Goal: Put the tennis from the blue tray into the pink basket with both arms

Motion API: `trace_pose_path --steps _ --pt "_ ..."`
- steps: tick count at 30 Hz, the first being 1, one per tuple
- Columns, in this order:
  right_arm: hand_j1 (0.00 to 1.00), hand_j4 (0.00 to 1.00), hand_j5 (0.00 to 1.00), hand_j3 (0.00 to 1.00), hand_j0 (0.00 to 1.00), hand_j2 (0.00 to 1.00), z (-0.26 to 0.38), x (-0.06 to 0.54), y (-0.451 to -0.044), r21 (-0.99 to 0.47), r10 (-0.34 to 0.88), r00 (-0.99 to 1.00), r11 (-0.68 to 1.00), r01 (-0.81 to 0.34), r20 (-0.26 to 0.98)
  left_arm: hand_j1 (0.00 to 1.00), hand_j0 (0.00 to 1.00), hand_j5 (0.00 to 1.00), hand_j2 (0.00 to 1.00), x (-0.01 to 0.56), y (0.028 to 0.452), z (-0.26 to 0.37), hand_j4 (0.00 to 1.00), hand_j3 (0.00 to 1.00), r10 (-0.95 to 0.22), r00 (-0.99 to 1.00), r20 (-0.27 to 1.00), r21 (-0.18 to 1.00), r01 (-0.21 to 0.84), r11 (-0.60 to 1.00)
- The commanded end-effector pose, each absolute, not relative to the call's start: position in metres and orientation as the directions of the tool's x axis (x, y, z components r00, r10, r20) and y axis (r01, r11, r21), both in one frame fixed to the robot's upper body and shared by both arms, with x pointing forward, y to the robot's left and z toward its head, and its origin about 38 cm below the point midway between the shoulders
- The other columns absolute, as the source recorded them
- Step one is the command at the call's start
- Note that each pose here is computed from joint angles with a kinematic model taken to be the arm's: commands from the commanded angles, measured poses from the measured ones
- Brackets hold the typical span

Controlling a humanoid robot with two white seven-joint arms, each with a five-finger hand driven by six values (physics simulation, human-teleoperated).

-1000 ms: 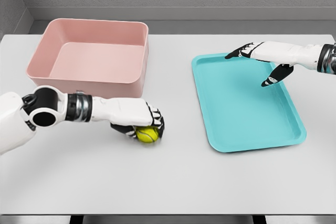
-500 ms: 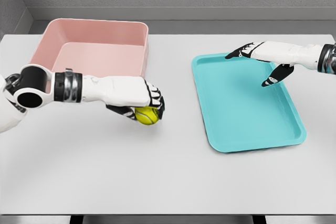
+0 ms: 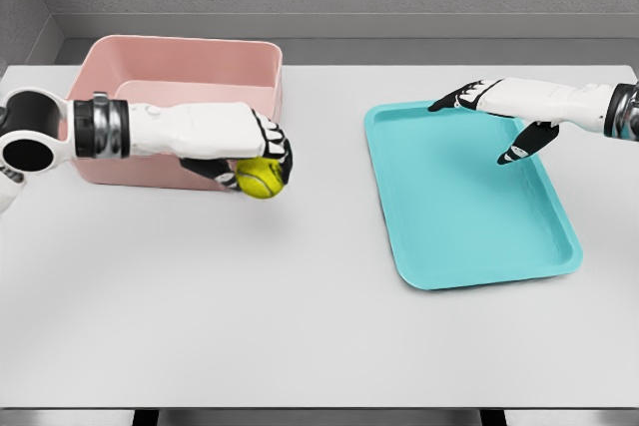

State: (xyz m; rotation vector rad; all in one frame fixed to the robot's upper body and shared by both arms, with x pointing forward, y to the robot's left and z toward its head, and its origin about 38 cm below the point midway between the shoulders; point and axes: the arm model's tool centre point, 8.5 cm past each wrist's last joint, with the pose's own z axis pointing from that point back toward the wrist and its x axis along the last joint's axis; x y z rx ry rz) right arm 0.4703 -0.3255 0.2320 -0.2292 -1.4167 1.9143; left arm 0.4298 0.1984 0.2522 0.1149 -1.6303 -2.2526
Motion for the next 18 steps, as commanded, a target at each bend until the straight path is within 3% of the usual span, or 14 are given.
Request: trace_pose_path --steps 1,18 --pt "1.00 1.00 1.00 1.00 1.00 1.00 0.233 0.470 -0.326 -0.886 0.645 -0.713 -0.118 -0.448 0.275 0.50 0.50 0.50 0.50 0.434 0.203 0.251 0.50 0.50 -0.351 -0.924 0.152 0.932 0.252 -0.261" --pt "1.00 1.00 1.00 1.00 1.00 1.00 0.233 0.470 -0.326 -0.886 0.645 -0.713 -0.118 -0.448 0.275 0.50 0.50 0.50 0.50 0.455 0.220 0.275 0.50 0.50 -0.406 -0.903 0.142 0.946 0.244 -0.212"
